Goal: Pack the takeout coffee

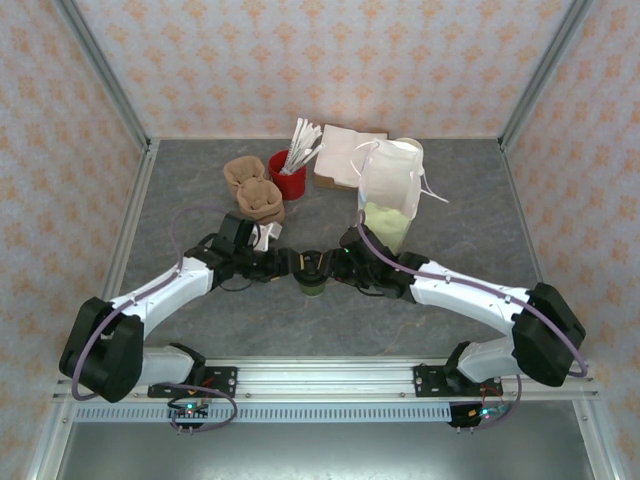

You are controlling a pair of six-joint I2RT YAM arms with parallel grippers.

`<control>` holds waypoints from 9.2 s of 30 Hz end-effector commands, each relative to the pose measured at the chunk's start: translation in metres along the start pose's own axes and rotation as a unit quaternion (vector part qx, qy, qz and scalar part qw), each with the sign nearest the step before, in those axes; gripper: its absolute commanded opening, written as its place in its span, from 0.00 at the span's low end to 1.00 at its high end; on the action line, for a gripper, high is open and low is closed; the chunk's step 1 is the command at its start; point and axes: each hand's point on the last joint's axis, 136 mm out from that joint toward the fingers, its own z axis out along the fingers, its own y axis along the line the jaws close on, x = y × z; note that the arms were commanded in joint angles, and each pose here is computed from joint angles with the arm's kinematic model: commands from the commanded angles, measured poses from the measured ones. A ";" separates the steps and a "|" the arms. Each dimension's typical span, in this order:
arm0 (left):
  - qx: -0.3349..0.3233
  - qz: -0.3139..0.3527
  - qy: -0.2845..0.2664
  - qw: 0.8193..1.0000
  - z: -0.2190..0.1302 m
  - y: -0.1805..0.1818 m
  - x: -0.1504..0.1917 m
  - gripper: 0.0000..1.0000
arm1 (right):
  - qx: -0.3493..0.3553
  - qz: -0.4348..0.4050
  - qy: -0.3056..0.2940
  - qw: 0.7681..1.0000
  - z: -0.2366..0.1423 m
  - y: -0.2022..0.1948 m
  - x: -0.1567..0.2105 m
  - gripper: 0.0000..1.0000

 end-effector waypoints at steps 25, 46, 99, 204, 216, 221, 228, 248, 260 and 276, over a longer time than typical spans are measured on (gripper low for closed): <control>-0.035 -0.014 0.028 0.999 0.019 0.032 0.015 0.52 | 0.077 0.005 0.018 0.997 0.014 -0.028 0.005 0.37; -0.037 -0.025 0.031 0.999 0.024 0.059 0.043 0.52 | 0.088 0.005 0.031 0.996 0.019 -0.041 0.019 0.35; -0.049 0.015 0.012 0.999 0.001 0.034 0.039 0.52 | 0.043 0.010 0.030 0.999 0.018 -0.019 0.017 0.41; -0.275 -0.145 -0.292 0.904 -0.105 0.085 -0.204 0.43 | -0.045 -0.040 -0.063 0.996 -0.156 0.031 -0.036 0.53; -0.259 -0.152 -0.282 0.911 -0.092 0.087 -0.205 0.30 | -0.040 -0.038 -0.067 0.996 -0.157 0.026 -0.036 0.53; -0.250 -0.154 -0.282 0.913 -0.090 0.085 -0.207 0.26 | -0.039 -0.038 -0.067 0.996 -0.157 0.026 -0.036 0.53; -0.238 -0.166 -0.280 0.915 -0.082 0.088 -0.207 0.29 | -0.039 -0.036 -0.067 0.996 -0.157 0.025 -0.036 0.53; -0.206 -0.160 -0.310 0.914 -0.099 0.061 -0.218 0.13 | -0.042 -0.037 -0.073 0.996 -0.160 0.027 -0.038 0.54; -0.156 -0.118 -0.352 0.915 -0.145 -0.001 -0.234 0.07 | -0.057 -0.039 -0.101 0.993 -0.178 0.032 -0.047 0.52; 0.019 0.088 -0.353 0.931 -0.219 -0.166 -0.127 0.07 | -0.230 -0.132 -0.182 0.947 -0.252 0.089 -0.057 0.51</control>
